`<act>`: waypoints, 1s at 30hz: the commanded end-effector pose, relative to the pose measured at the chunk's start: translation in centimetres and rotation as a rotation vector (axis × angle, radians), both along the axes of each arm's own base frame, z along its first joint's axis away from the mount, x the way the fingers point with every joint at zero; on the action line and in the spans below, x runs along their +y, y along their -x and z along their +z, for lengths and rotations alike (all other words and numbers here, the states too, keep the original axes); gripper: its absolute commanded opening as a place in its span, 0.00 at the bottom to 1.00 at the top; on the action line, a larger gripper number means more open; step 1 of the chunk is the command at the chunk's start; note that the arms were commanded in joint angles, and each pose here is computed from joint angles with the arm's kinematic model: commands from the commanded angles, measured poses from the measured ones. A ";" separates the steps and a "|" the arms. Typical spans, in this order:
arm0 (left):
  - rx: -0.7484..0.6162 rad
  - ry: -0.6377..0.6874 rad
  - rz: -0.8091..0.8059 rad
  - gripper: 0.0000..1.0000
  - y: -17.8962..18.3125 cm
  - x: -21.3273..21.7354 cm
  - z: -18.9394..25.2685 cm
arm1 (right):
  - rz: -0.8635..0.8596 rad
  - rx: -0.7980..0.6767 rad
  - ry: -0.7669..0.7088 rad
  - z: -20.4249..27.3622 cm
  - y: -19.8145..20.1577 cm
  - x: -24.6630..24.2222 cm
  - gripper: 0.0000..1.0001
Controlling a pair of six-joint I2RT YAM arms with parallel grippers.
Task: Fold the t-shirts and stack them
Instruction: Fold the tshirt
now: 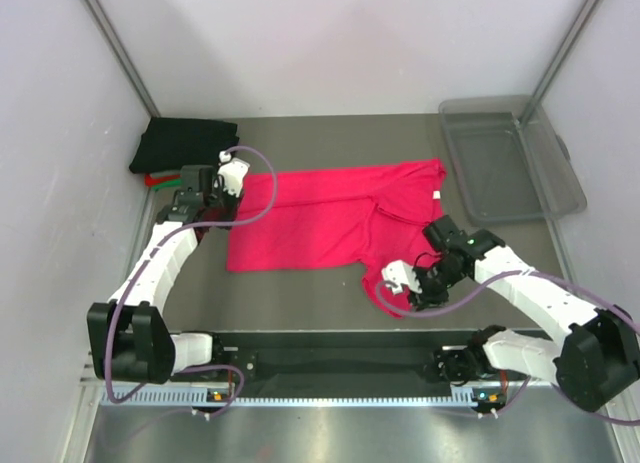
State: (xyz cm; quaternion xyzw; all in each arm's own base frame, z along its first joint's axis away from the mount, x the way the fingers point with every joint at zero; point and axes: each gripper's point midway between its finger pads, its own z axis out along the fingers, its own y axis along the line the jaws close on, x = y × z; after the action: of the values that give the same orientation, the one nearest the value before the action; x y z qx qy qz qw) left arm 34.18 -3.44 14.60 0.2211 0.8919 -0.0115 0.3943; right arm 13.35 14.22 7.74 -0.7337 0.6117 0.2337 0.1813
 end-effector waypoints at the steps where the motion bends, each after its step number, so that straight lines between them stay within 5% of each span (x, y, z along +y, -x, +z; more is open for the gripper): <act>1: -0.034 -0.006 0.027 0.33 -0.9 0.3 0.2 | 0.077 0.027 -0.051 -1.0 1.8 1.6 0.35; 25: -0.028 -0.014 0.026 0.34 -0.4 0.4 -0.8 | 0.166 -0.044 0.095 -6.2 1.7 4.0 0.34; 30: 0.017 -0.043 0.008 0.37 0.2 0.7 -1.0 | 0.158 -0.019 0.111 -5.3 1.6 4.0 0.03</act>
State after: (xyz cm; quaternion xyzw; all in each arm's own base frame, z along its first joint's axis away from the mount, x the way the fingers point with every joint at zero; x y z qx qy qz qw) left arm 33.71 -2.82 12.62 0.2148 0.9026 0.0002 0.3731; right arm 11.78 17.44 1.50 -0.7900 0.5667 0.1972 0.1263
